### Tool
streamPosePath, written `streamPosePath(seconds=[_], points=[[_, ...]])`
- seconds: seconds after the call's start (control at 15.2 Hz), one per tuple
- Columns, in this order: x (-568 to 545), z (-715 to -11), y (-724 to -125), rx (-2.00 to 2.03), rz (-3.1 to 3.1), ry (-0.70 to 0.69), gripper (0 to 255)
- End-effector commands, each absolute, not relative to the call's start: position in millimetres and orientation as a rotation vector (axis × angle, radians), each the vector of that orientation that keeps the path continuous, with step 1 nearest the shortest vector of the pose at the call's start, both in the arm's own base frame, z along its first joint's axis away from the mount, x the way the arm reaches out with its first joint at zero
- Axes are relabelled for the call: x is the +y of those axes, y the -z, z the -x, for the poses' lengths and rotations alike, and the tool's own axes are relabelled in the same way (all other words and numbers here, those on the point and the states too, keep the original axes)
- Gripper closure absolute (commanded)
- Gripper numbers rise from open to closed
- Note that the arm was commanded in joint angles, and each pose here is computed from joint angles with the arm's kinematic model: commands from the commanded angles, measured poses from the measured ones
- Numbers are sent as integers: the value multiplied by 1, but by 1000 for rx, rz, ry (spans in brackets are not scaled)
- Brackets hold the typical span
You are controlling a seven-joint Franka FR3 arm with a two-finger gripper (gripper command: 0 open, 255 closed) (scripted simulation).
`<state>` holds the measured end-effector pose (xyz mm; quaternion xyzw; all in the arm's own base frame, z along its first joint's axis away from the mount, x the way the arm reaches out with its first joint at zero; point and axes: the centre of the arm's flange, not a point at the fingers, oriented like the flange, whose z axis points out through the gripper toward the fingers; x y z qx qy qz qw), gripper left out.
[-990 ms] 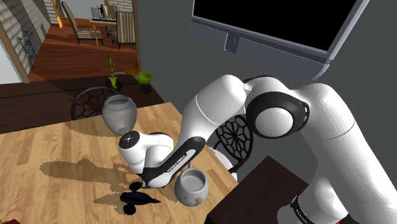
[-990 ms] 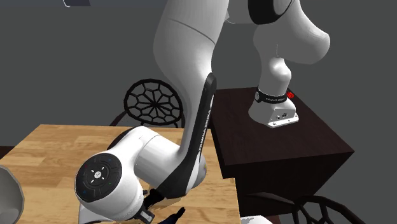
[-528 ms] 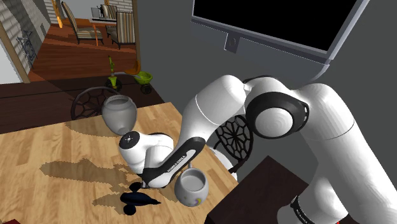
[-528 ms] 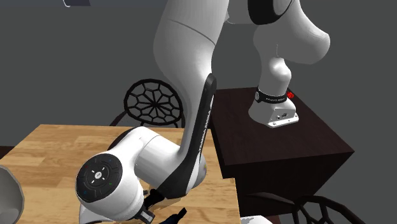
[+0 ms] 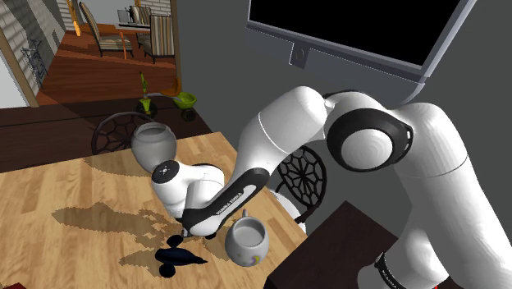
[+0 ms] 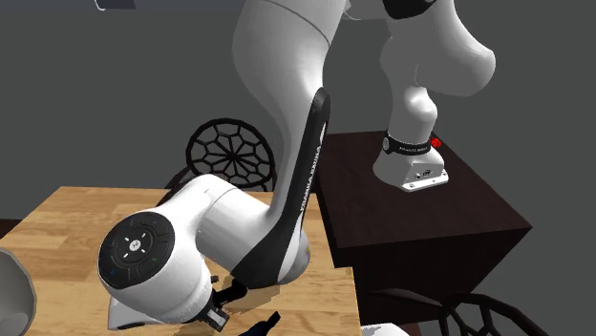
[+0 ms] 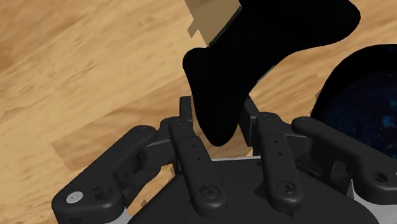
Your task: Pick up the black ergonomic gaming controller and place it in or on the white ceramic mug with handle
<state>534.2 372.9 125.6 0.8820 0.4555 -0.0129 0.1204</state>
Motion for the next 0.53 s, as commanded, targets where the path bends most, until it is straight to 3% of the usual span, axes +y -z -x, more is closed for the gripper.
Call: streamPosePath(seconds=[0.0, 0.46], points=[[372, -534, -137, 1331, -2577, 38, 255], [372, -534, -174, 1331, -2577, 38, 255]])
